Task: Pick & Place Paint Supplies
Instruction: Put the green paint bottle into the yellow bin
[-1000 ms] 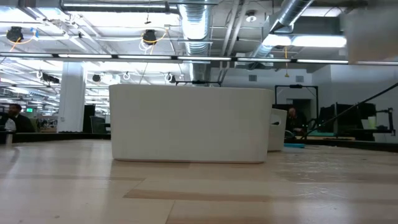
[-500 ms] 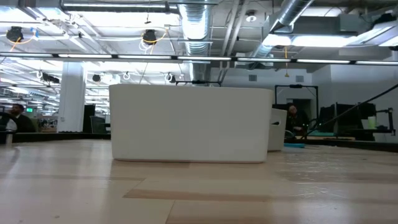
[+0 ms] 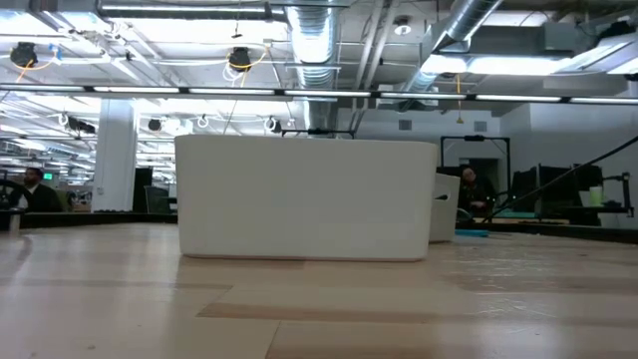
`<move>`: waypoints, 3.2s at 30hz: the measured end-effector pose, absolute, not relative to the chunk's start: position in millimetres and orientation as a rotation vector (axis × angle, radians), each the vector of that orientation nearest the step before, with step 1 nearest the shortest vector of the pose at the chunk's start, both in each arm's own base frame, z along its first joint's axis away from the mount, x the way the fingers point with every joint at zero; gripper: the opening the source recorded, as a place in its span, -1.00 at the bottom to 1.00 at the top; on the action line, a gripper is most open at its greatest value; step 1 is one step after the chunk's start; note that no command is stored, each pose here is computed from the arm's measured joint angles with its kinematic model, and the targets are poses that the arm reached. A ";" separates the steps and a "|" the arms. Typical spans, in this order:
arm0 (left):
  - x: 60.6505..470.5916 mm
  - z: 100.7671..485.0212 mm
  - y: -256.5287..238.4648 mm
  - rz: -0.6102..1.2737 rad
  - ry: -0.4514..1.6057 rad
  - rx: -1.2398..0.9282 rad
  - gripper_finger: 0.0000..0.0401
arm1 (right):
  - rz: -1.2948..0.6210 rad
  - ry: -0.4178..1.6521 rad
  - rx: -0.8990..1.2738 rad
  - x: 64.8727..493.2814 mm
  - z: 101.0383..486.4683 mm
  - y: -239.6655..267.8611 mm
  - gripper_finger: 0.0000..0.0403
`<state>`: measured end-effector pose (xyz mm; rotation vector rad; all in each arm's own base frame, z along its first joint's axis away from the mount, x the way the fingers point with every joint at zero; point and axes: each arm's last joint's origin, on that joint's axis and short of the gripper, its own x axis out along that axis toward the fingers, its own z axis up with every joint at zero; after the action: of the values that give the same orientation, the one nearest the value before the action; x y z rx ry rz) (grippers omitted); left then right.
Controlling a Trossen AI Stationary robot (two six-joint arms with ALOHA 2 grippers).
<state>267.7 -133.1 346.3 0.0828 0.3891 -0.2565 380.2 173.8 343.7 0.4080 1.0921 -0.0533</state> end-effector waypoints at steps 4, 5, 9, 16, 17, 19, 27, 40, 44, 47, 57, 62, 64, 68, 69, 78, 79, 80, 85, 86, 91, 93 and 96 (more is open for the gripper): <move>270.4 345.3 -130.3 -0.275 0.395 0.073 0.21 | -0.046 1.077 0.408 382.3 344.5 172.3 -0.26; 270.6 345.0 -130.2 -0.278 0.398 0.073 0.21 | -0.041 1.071 0.408 382.8 344.8 172.5 -0.27; 270.9 344.9 -129.5 -0.282 0.399 0.071 0.21 | -0.037 1.065 0.410 383.1 345.1 173.3 -0.27; 273.0 343.2 -123.7 -0.298 0.421 0.063 0.19 | -0.028 1.050 0.415 384.0 346.1 174.8 -0.27; 273.9 342.7 -123.2 -0.295 0.422 0.063 0.18 | -0.030 1.052 0.417 383.9 345.9 174.8 -0.27; 275.6 341.1 -121.7 -0.290 0.431 0.063 0.16 | -0.031 1.052 0.419 383.9 346.0 174.6 -0.27; 277.7 337.4 -119.9 -0.338 0.462 0.044 0.10 | -0.034 1.052 0.422 384.2 346.0 174.0 -0.28; 276.9 335.9 -119.5 -0.335 0.480 0.046 -0.07 | -0.048 1.048 0.438 386.4 346.0 169.6 -0.28; 277.2 335.9 -118.9 -0.333 0.480 0.045 -0.19 | -0.047 1.046 0.440 386.9 346.2 169.1 -0.28; 277.8 335.8 -116.6 -0.331 0.484 0.042 -0.32 | -0.047 1.045 0.441 387.1 346.3 168.7 -0.28; 277.7 335.5 -115.7 -0.357 0.492 0.034 -0.45 | -0.049 1.040 0.451 387.6 346.5 168.9 -0.25; 277.2 334.5 -115.6 -0.360 0.505 0.036 -0.45 | -0.067 1.034 0.480 388.5 346.8 167.7 -0.10; 276.4 333.2 -115.5 -0.361 0.519 0.039 -0.45 | -0.069 1.032 0.483 388.8 347.0 167.3 0.01; 275.7 331.9 -115.4 -0.362 0.538 0.027 -0.45 | -0.071 1.032 0.482 388.8 346.9 167.2 0.21; 275.4 331.3 -115.3 -0.362 0.544 0.027 -0.45 | -0.071 1.032 0.482 388.8 346.9 167.2 0.25; 267.0 323.5 -106.6 -0.309 0.672 0.054 -0.45 | -0.135 1.104 0.459 378.3 342.4 171.5 0.32; 265.2 321.0 -104.0 -0.296 0.707 0.057 -0.45 | -0.141 1.111 0.459 377.0 342.0 172.4 0.32; 264.8 319.3 -101.0 -0.280 0.732 0.049 -0.45 | -0.147 1.118 0.457 375.5 341.6 173.6 0.32; 262.7 312.8 -87.8 -0.226 0.825 0.043 -0.45 | -0.218 1.142 0.408 364.8 339.0 181.5 0.32; 262.9 312.3 -85.0 -0.217 0.834 0.042 -0.45 | -0.233 1.154 0.398 361.7 338.2 183.4 0.32; 262.1 311.5 -66.1 -0.154 0.908 0.034 -0.45 | -0.312 1.187 0.357 347.7 335.8 192.5 0.32; 262.3 317.5 -56.8 -0.137 0.925 0.057 -0.45 | -0.351 1.177 0.337 343.5 335.4 195.4 0.32; 263.9 332.4 -40.1 -0.105 0.934 0.087 -0.45 | -0.399 1.180 0.306 337.5 334.7 197.2 0.32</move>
<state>263.9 -40.1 332.4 0.0866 0.9338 -0.1046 337.5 197.2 334.7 0.3064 1.1804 -0.3990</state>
